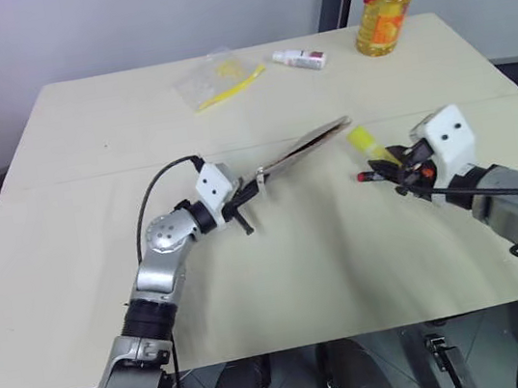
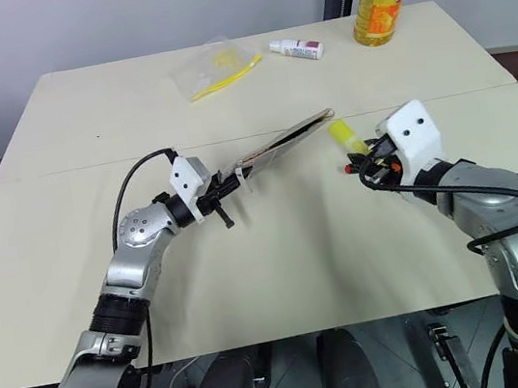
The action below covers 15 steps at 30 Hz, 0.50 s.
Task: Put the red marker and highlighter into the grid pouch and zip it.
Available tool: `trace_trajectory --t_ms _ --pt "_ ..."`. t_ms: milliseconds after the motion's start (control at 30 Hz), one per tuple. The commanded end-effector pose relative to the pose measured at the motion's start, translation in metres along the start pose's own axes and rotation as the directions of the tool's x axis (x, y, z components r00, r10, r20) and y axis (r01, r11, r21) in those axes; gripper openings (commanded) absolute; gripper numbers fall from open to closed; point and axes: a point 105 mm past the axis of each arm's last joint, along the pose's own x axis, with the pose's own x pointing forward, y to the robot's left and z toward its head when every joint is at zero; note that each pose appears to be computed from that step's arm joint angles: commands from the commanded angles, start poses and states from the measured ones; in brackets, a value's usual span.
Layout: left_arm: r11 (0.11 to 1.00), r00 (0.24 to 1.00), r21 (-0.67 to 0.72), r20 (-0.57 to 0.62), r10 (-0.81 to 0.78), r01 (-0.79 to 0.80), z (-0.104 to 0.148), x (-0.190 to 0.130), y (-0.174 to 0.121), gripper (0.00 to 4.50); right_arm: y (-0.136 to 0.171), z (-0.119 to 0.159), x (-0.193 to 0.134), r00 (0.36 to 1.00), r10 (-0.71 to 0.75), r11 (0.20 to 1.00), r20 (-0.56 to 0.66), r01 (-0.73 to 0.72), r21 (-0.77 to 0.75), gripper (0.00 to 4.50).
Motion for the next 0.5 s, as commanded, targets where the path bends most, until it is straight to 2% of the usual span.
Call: trace_trajectory --t_ms 33,500 --pt "0.999 0.999 0.038 0.038 -0.016 0.014 0.0151 -0.0002 -0.0020 0.00 0.0023 0.0151 0.0028 0.998 0.001 1.000 0.060 0.001 -0.028 0.87" --pt "0.997 0.999 0.065 0.012 -0.035 0.034 0.0124 -0.0017 -0.0047 0.00 0.0083 0.0180 0.0070 0.997 0.030 0.999 0.076 -0.029 -0.018 0.87"
